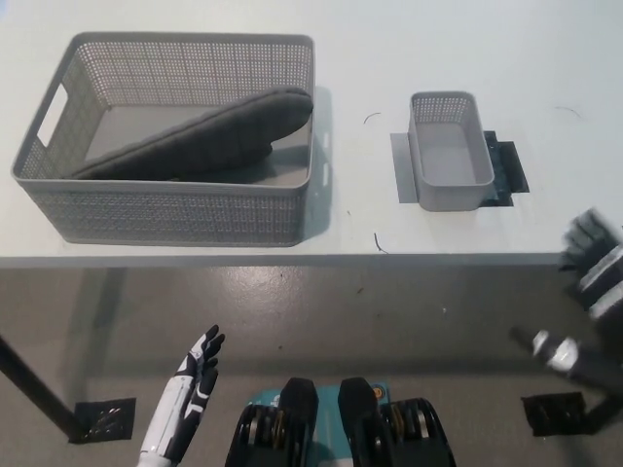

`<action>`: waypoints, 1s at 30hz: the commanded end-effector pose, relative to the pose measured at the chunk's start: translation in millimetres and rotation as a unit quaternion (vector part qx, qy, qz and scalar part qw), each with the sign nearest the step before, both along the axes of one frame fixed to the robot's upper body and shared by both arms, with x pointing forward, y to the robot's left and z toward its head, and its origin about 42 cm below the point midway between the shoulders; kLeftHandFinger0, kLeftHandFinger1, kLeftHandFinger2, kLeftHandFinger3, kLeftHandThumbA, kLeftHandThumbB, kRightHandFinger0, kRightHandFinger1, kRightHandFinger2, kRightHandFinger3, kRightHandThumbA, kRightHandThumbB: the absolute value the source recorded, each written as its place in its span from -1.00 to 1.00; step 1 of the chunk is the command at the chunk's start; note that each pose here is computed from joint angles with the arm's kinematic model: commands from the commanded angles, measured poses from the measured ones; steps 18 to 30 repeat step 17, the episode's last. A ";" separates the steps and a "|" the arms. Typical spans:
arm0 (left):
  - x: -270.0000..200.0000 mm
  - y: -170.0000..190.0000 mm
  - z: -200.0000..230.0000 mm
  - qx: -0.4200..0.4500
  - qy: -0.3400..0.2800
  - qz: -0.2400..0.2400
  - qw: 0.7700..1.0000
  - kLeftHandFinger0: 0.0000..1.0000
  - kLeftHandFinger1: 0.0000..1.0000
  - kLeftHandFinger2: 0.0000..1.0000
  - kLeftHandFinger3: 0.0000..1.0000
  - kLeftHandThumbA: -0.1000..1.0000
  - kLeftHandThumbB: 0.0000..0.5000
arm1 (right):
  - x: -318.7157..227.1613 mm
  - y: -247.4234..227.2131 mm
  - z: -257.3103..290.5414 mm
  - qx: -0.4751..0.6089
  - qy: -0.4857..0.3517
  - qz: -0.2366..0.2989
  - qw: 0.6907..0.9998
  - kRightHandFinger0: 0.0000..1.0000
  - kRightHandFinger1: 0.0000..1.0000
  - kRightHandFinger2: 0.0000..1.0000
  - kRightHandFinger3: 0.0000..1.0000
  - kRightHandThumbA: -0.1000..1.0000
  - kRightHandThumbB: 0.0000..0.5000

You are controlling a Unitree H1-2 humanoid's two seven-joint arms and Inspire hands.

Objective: Usethe right hand to pick up a oven gloves on top of a leveled container and place it into another larger container on the left side

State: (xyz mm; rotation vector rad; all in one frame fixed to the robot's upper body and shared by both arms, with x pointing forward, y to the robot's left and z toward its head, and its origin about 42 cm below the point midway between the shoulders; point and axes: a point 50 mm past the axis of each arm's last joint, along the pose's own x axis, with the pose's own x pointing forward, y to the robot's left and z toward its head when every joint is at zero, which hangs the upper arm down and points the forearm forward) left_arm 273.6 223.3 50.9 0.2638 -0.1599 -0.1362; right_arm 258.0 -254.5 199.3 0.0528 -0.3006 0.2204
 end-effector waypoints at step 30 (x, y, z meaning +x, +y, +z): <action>12.5 -1.7 16.2 0.004 -0.036 -0.011 0.999 1.00 1.00 1.00 1.00 1.00 -0.44 | 32.7 20.0 -76.0 -0.002 0.055 0.025 0.998 1.00 1.00 1.00 1.00 1.00 -0.12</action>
